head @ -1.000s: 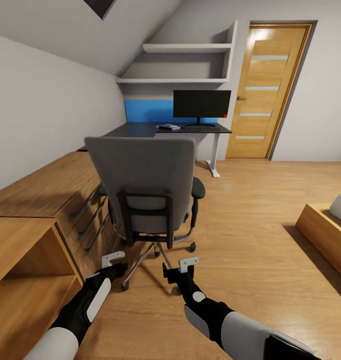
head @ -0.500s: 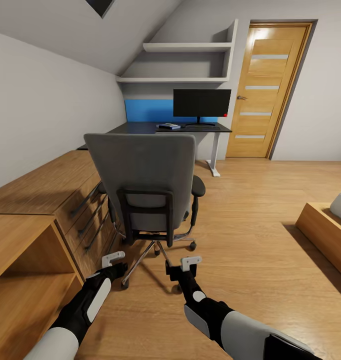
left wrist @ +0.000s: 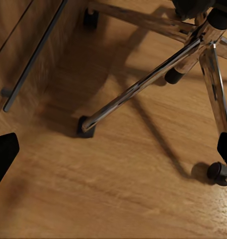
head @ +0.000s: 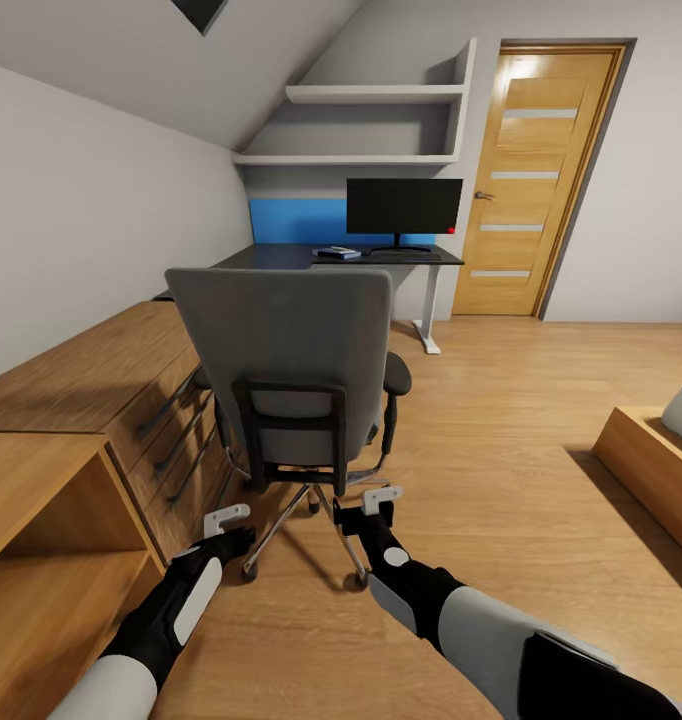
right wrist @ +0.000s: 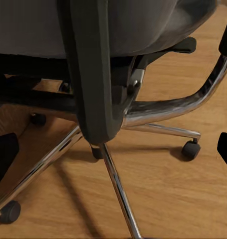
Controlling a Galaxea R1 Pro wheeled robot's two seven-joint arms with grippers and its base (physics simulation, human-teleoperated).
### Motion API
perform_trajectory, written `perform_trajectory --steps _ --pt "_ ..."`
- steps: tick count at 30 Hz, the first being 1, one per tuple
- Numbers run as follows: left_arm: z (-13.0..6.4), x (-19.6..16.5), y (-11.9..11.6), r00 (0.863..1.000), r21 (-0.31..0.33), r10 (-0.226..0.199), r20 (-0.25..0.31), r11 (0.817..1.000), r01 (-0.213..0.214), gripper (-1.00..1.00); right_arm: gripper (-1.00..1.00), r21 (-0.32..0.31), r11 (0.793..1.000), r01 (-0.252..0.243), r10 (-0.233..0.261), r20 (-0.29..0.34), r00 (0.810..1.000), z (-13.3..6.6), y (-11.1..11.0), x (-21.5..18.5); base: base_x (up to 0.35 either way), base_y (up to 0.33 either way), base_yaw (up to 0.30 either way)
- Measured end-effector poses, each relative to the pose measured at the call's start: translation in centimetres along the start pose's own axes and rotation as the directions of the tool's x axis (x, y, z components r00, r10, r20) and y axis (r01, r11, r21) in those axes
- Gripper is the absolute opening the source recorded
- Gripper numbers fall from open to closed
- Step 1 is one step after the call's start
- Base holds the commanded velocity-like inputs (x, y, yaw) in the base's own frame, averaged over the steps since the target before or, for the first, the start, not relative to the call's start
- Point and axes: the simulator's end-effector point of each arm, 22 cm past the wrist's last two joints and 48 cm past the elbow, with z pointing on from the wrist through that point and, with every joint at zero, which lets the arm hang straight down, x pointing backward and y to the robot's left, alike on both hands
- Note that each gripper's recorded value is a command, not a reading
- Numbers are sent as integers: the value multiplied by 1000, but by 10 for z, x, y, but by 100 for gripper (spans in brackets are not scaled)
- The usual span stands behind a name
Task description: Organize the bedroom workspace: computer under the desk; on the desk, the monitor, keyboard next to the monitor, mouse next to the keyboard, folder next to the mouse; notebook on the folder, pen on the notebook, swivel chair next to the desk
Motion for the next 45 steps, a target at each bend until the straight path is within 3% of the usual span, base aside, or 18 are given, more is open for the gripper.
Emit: perform_trajectory --steps 20,33,45 --pt "4 19 4 999 -11 7 -39 1000 -8 100 100 -24 1000 15 -15 5 1000 0 7 -2 122 0 0" --pt "4 -5 3 997 -11 -24 76 1000 24 100 100 -31 999 24 -24 5 1000 -1 9 0 6 0 0" --pt "2 -19 1 989 -8 -44 142 999 45 100 100 -35 999 29 -29 5 1000 -1 10 1 0 0 0"
